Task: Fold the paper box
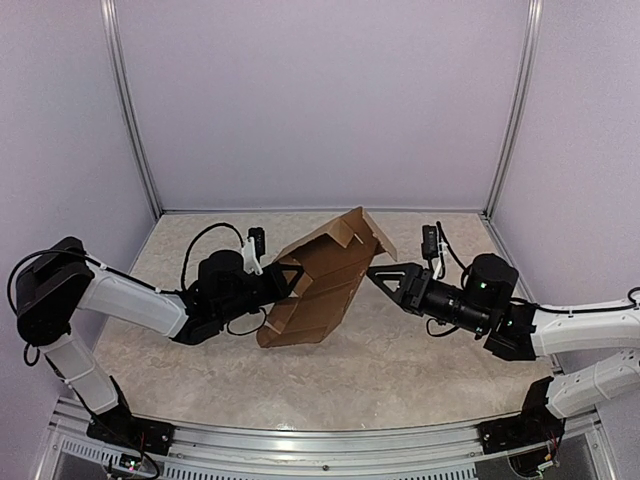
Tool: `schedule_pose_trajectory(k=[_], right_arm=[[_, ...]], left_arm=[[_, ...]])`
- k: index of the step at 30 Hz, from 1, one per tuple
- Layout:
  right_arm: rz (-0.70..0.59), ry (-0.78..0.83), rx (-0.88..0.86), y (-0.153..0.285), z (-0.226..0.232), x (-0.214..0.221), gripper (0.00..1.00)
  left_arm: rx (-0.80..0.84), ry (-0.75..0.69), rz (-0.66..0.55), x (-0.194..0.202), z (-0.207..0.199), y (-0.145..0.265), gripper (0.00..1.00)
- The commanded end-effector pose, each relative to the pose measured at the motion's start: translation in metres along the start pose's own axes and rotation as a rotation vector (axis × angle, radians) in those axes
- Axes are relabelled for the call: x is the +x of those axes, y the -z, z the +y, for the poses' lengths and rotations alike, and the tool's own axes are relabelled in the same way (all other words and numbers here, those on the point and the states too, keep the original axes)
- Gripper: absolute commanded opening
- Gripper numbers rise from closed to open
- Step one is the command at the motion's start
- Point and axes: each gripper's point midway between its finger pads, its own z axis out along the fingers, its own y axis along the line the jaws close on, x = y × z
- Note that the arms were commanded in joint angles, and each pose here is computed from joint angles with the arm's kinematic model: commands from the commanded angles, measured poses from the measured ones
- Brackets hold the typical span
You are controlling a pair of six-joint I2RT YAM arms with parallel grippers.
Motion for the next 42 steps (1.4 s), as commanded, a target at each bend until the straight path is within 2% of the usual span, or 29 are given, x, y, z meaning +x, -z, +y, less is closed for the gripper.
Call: schedule_pose_trajectory(k=[1,14,28,35,42], right_arm=[[-0.036,0.015,-0.06,0.002,0.02,-0.016,0.58],[-0.064,0.005,-0.062,0.001,0.023,-0.023,0.54],[-0.045,0.004,-0.106,-0.012,0.033,-0.023,0.52],[-0.031,-0.012,-0.087,-0.014,0.024,-0.017,0.41],[-0.027,-0.014,-0.087,-0.015,0.023,-0.016,0.23]], left_arm=[[0.005,0.001,-0.006,0.0,0.005,0.002,0.0],[0.075,-0.006,-0.001,0.001,-0.009,0.002,0.0],[0.077,-0.044,0.004,0.005,-0.018,0.003,0.0],[0.078,-0.067,-0.004,-0.001,-0.024,0.003,0.0],[0.068,-0.1,-0.01,-0.002,-0.028,0.004,0.0]])
